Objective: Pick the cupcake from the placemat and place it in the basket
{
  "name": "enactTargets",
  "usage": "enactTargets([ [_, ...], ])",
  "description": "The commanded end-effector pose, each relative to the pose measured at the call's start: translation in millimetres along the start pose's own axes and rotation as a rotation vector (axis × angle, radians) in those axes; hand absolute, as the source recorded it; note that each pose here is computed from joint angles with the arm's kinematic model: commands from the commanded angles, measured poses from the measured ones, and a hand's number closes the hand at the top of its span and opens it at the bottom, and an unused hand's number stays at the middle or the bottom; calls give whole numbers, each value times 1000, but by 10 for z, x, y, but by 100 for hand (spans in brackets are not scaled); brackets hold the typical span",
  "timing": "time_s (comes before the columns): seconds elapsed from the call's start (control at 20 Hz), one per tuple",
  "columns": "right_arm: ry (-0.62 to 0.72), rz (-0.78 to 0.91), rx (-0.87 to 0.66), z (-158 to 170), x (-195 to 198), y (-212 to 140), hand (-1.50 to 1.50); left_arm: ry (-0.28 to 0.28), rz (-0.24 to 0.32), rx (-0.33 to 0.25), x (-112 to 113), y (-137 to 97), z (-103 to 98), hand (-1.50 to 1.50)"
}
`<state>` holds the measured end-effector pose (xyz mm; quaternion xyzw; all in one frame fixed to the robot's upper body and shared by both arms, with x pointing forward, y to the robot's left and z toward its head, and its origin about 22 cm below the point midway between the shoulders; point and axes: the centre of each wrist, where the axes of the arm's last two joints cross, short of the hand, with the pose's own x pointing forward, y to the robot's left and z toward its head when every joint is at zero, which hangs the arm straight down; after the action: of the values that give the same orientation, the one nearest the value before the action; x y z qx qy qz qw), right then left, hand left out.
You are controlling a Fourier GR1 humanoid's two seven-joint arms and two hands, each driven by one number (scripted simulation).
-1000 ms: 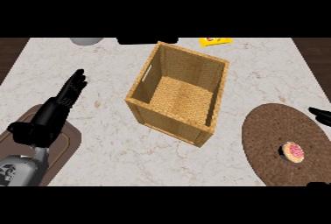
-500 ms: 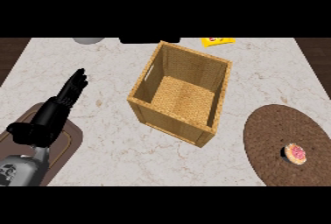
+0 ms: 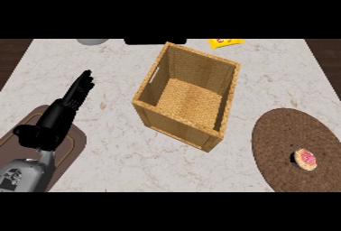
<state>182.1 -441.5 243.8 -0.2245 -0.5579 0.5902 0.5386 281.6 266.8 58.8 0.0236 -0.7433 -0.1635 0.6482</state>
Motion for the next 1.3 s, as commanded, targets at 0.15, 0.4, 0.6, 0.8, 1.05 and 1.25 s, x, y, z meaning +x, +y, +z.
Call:
enactTargets([
  [0.15, -50, -22, 34, 98, -231, 104, -150, -7, -12, -8, 50, 8, -38, 0],
  [0.4, -49, -117, -24, -128, -344, 542, -150, -9, 2, -17, -37, 61, 89, 0],
  [0.6, -57, -140, -32, -340, -417, 805, -150, 8, -8, -10, 19, 106, 37, 0],
  [0.8, -62, -151, -50, -563, -519, 1086, -150, 12, 10, -21, -1, -164, -59, 0],
  [1.05, -61, -112, -70, -674, -597, 1252, -150, -13, 6, 2, 81, 54, 77, 0],
  [1.25, -65, -103, -55, -766, -719, 1490, -150, -26, -11, -2, 63, 134, -81, 0],
])
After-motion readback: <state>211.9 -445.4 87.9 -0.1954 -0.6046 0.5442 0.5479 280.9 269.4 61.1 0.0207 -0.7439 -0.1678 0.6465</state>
